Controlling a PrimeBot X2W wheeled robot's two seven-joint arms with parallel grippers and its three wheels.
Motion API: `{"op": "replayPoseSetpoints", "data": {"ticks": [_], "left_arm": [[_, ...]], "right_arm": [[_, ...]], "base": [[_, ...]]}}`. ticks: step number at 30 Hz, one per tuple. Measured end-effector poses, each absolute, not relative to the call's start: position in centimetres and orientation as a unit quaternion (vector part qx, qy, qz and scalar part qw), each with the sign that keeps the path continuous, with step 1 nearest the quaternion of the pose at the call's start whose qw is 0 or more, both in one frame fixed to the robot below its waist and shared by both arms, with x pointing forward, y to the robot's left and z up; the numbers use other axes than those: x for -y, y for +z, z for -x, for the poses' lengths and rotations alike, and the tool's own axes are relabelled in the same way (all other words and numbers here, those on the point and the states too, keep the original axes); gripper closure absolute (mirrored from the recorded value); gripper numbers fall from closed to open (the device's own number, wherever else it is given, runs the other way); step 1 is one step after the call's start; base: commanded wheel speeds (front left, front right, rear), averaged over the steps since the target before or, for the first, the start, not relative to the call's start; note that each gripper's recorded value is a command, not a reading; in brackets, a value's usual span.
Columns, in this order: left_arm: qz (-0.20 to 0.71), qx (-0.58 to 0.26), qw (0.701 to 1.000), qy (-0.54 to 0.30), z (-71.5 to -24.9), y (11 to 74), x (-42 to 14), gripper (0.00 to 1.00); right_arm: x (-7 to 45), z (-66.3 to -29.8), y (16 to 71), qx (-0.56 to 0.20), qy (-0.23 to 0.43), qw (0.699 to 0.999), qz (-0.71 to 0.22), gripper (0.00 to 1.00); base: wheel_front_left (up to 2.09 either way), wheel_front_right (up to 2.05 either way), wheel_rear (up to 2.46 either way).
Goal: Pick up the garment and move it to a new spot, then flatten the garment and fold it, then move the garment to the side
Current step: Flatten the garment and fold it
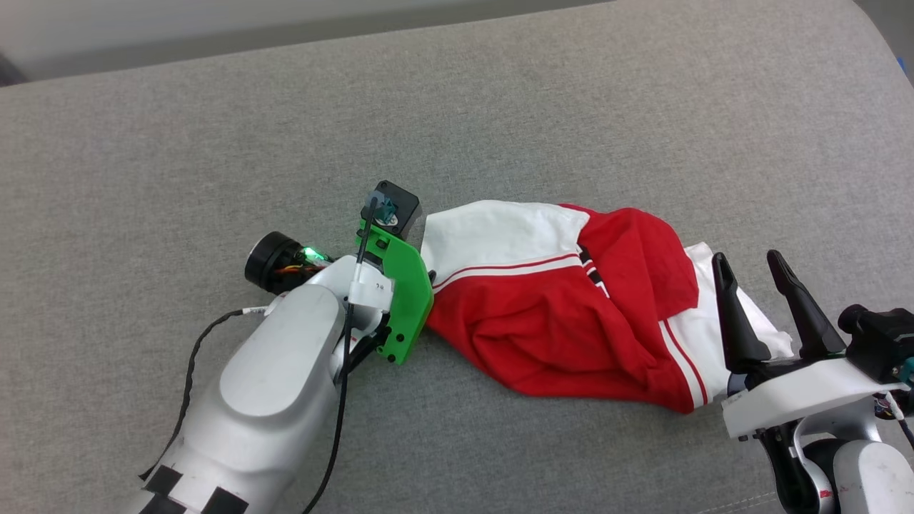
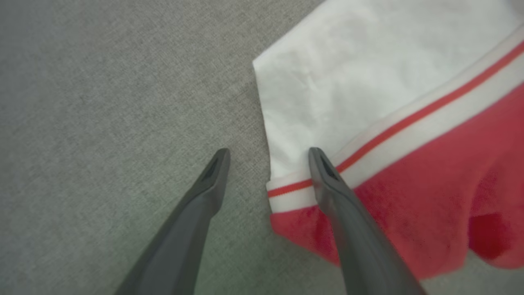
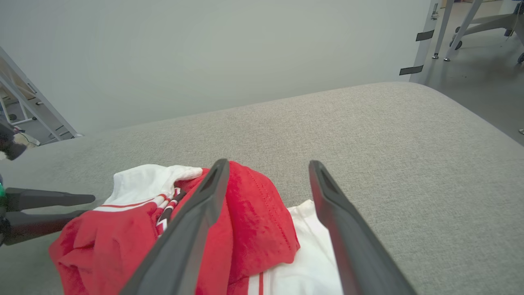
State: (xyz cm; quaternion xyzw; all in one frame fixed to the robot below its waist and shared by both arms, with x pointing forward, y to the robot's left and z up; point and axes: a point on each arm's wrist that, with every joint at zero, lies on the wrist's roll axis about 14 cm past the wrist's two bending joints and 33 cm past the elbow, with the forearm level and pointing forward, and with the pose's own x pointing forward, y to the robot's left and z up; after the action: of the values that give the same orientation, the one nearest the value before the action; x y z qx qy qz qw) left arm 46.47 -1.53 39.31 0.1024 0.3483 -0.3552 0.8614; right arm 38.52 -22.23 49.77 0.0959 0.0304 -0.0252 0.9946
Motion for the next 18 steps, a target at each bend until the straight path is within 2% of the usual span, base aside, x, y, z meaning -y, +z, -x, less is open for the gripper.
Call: {"op": "replayPoseSetpoints", "data": {"ticks": [3,4,5,6,7,8,10,12,14,18], "left_arm": [[-0.136,-0.376,0.841,-0.365,-46.6,37.6,1.5,0.00],[-0.141,-0.383,0.835,-0.368,-46.6,37.3,1.6,0.18],[-0.152,-0.391,0.827,-0.374,-46.6,36.9,1.8,0.30],[-0.158,-0.398,0.819,-0.382,-46.5,36.8,2.2,0.65],[-0.163,-0.403,0.812,-0.389,-46.2,36.6,2.5,0.90],[-0.176,-0.411,0.800,-0.399,-45.9,36.3,2.8,1.00],[-0.184,-0.423,0.783,-0.417,-45.1,36.1,3.4,1.00],[-0.177,-0.420,0.784,-0.422,-45.1,36.4,3.3,1.00],[-0.172,-0.406,0.792,-0.422,-45.5,36.6,3.0,1.00],[-0.137,-0.359,0.827,-0.411,-46.0,38.1,2.8,1.00]], "right_arm": [[22.7,-38.4,49.0,-0.041,-0.035,0.994,-0.100,0.00],[22.8,-38.4,48.8,-0.043,-0.037,0.993,-0.101,0.00],[22.9,-38.4,48.6,-0.044,-0.040,0.993,-0.103,0.00],[23.1,-38.3,48.4,-0.048,-0.044,0.992,-0.105,0.00],[23.2,-38.3,48.2,-0.050,-0.047,0.992,-0.105,0.00],[23.4,-38.2,48.1,-0.051,-0.050,0.992,-0.105,0.00],[23.7,-38.3,47.9,-0.053,-0.055,0.992,-0.104,0.00],[24.0,-38.2,47.9,-0.052,-0.059,0.991,-0.105,0.00],[24.2,-38.2,47.9,-0.051,-0.063,0.991,-0.106,0.00],[24.6,-38.1,48.4,-0.045,-0.067,0.991,-0.111,0.00]], "base": [[0.00,0.00,0.00],[0.00,0.00,0.00],[0.00,0.00,0.00],[0.00,0.00,0.00],[0.00,0.00,0.00],[0.00,0.00,0.00],[0.00,0.00,0.00],[0.00,0.00,0.00],[0.00,0.00,0.00],[0.00,0.00,0.00]]}}
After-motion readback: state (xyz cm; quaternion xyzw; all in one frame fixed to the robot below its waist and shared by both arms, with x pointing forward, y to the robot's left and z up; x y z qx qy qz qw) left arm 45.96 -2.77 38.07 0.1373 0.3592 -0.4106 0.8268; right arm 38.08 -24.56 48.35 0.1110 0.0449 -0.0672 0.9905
